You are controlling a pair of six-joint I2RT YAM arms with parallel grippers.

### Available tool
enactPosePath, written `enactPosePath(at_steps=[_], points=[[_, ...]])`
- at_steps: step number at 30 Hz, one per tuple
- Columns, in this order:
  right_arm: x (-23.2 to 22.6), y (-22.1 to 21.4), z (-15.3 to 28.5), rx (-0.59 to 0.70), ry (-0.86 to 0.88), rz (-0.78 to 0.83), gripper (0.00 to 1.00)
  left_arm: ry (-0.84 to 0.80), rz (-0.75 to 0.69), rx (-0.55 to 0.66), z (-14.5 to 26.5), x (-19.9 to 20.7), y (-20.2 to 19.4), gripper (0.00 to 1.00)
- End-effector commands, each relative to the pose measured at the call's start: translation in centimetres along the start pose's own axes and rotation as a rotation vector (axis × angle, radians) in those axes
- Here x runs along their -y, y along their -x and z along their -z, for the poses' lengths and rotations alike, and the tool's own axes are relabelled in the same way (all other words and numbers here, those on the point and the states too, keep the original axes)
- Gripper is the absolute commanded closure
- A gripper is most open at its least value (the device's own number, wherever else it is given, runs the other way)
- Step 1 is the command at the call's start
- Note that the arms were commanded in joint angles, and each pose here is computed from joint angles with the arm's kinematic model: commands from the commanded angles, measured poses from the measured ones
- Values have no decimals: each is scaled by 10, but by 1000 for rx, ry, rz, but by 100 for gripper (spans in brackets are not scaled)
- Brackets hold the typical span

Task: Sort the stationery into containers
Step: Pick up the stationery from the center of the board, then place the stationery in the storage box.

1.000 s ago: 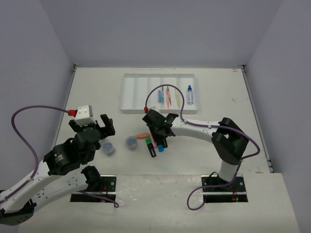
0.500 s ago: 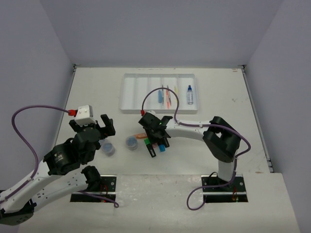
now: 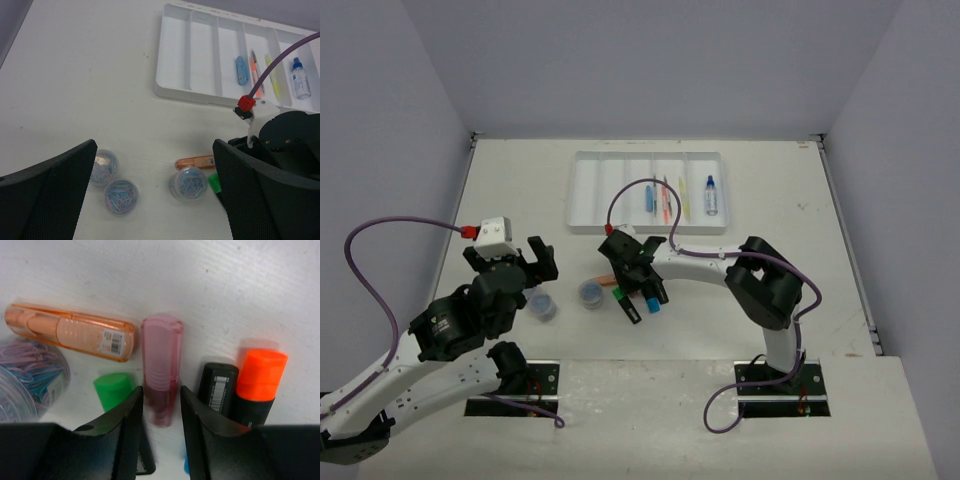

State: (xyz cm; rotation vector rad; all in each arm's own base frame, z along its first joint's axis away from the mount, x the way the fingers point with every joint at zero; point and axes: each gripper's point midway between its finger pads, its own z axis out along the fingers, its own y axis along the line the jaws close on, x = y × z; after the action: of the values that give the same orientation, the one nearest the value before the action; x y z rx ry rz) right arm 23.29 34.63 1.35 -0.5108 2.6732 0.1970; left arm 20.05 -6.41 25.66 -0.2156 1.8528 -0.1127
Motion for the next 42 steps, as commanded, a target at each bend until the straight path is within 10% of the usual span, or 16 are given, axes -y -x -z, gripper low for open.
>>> enactPosePath(at_steps=[1,8,18,28,36,39,42], points=[[20,-18,-10,-48,-99,-1,62,4,7,18,-1,-1,4,0],[11,1,8,18,-51,8,87,0,-1,16,-2,1,4,0],[29,108,79,243,-25,-62,89,-2,-12,10,-3,2,1,0],[84,208,33,288,-72,-184,86,-7,-79,-35,-12,14,-12,0],[102,242,3,318,-127,-207,68,-22,-77,-32,-11,15,-11,0],[103,246,4,321,-136,-201,42,-28,-82,-34,-12,17,-11,0],[103,249,17,336,-137,-191,37,-31,-87,-36,-12,18,-12,0]])
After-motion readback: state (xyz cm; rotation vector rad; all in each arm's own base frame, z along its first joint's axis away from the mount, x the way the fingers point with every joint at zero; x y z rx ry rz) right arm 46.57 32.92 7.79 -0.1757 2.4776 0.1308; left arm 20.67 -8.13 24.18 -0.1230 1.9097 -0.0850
